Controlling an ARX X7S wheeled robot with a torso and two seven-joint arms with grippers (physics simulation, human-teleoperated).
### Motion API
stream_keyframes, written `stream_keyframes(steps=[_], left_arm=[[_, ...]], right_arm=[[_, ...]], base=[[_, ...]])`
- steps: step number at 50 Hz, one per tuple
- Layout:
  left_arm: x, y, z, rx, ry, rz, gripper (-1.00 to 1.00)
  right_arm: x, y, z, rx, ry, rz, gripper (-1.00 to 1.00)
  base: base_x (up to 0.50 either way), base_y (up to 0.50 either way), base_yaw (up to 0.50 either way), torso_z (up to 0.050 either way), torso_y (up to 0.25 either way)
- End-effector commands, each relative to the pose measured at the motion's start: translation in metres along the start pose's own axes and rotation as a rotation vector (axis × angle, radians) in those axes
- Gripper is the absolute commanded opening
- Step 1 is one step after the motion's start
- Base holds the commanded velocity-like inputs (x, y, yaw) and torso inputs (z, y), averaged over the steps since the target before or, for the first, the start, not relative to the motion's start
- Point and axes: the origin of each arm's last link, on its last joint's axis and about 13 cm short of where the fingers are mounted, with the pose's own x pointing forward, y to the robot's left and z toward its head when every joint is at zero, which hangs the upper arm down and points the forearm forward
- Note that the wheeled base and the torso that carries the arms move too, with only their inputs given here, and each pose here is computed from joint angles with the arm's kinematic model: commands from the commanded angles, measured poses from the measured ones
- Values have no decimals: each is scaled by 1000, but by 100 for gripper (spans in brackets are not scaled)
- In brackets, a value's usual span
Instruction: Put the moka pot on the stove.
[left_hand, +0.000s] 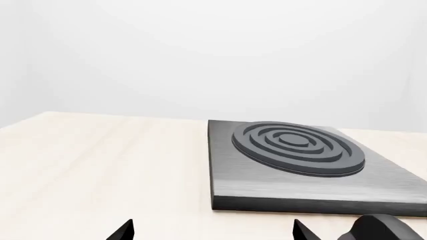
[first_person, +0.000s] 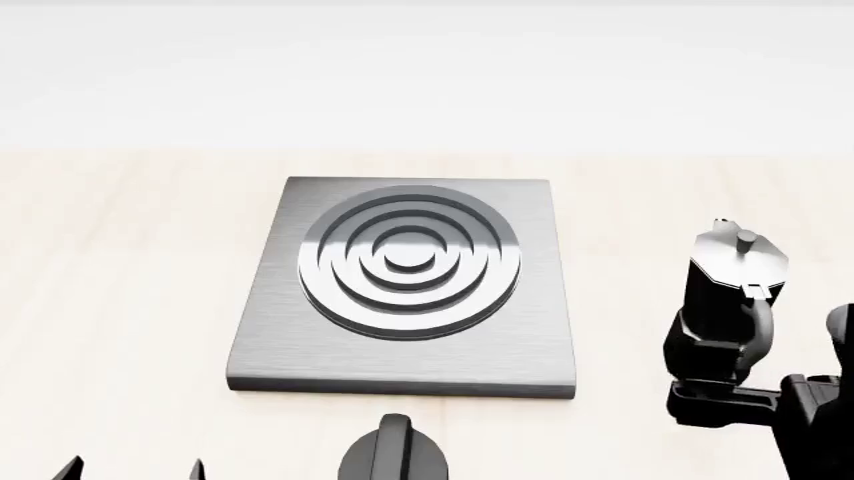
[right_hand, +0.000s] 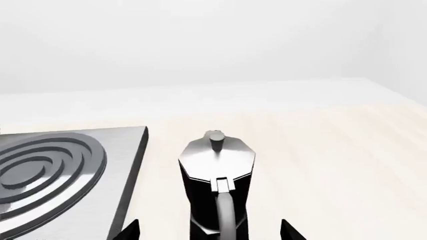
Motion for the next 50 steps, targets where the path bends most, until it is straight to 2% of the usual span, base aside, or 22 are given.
stream_keyframes(steps=[1,22,50], left_arm=[[3,1,1,9,-24,8,100],[2,0,2,8,-28,8,100],[1,-2,3,9,-32,8,100]], right_arm=[[5,-10,-5,69,24,25,100],[26,-19,7,95,56,44,100],[53,-12,-16,124,111,81,100]], base=[[0,0,0,0,0],[0,0,0,0,0],[0,0,0,0,0]])
